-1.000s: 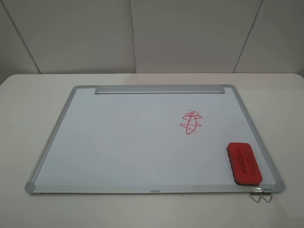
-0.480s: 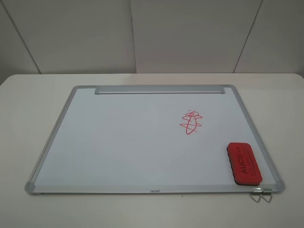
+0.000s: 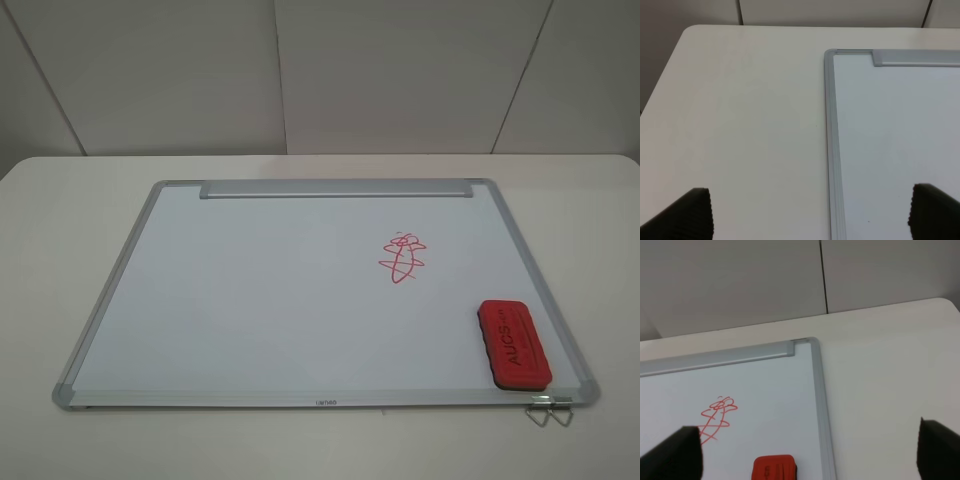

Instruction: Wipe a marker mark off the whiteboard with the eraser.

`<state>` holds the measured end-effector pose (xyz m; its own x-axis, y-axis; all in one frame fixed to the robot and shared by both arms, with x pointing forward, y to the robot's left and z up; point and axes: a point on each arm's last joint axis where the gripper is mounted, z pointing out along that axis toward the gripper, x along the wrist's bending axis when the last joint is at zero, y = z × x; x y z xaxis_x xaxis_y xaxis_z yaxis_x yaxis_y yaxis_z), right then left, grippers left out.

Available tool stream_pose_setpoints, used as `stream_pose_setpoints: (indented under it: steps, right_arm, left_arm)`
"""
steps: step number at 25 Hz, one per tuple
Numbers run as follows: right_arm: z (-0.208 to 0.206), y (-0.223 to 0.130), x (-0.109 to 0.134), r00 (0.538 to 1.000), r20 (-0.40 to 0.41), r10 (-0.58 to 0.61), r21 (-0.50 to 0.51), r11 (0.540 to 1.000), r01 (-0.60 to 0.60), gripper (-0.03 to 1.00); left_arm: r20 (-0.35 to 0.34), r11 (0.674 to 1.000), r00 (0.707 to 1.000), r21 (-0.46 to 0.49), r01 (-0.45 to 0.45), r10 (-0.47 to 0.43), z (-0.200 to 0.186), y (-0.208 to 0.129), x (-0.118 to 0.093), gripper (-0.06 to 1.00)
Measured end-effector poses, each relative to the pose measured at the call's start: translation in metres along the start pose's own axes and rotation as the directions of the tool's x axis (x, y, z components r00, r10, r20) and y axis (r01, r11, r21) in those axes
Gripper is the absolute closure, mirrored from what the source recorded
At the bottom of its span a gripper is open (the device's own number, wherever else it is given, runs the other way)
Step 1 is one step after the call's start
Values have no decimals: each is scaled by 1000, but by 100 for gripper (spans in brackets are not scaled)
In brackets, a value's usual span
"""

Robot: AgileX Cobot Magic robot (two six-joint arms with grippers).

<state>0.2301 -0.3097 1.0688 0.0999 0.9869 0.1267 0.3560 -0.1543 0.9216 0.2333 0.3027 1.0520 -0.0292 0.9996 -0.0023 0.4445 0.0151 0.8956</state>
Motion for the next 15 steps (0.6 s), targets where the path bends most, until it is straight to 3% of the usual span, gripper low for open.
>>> stream_pose_setpoints:
  steps: [4, 9, 15]
  right_arm:
    - [5, -9, 1, 1000, -11, -13, 65, 998, 14, 20]
    - [5, -12, 9, 991, -107, -86, 80, 992, 95, 20]
    - [5, -12, 9, 991, -107, -82, 81, 993, 91, 20]
  left_arm:
    - [0, 1000, 1000, 0, 0, 0, 0, 0, 0, 17]
    - [0, 1000, 1000, 0, 0, 0, 0, 0, 0, 17]
    - [0, 1000, 1000, 0, 0, 0, 0, 0, 0, 17]
